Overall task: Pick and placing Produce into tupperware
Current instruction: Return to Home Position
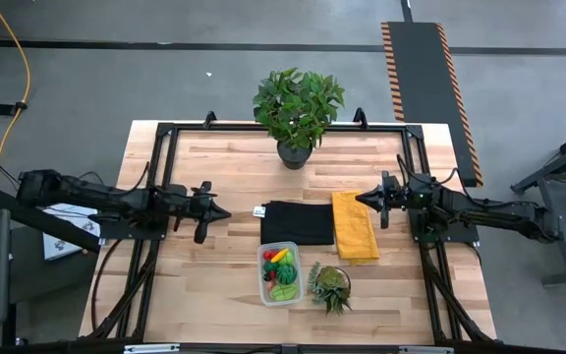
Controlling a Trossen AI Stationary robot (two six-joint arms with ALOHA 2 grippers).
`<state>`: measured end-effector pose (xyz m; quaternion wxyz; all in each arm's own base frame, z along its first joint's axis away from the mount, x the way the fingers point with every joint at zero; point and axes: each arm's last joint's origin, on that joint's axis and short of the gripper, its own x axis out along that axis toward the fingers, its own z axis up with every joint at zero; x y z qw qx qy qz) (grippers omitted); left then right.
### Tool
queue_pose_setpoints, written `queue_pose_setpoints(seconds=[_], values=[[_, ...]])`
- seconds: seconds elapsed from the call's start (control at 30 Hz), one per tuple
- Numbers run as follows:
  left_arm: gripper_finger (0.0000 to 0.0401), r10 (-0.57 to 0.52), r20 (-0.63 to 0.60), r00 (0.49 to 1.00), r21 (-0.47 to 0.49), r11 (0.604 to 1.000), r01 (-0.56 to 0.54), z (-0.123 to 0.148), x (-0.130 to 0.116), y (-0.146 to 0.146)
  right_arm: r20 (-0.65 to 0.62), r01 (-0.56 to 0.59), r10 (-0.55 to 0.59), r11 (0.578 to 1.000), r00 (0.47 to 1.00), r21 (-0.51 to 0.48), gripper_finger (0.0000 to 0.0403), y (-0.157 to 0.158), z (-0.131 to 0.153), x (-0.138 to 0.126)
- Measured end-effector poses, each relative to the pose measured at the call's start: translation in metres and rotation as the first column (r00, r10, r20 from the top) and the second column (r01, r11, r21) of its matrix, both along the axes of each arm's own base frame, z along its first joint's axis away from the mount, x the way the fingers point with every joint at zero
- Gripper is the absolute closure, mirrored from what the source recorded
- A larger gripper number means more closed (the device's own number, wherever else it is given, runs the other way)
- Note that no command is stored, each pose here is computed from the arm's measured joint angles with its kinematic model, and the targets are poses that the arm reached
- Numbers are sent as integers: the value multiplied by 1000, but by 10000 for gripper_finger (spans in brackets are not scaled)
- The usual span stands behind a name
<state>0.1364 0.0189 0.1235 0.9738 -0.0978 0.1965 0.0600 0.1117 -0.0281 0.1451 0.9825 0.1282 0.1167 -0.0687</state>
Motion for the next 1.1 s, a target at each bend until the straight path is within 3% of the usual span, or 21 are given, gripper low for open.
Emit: queue_pose_setpoints(seconds=[0.5, 0.7, 1.1], values=[[401, 63, 37, 997, 55, 996, -65, 11, -22, -1, -27, -6, 6, 1000, 1000, -13, 403, 0, -2, -1], [401, 59, 102, 993, 68, 995, -66, 17, -24, -1, -21, -5, 4, 1000, 1000, -11, 403, 0, -2, -1], [401, 40, 100, 994, 48, 998, -45, 17, -24, -2, 17, -19, 19, 1000, 1000, 0, 403, 1, 2, -2]])
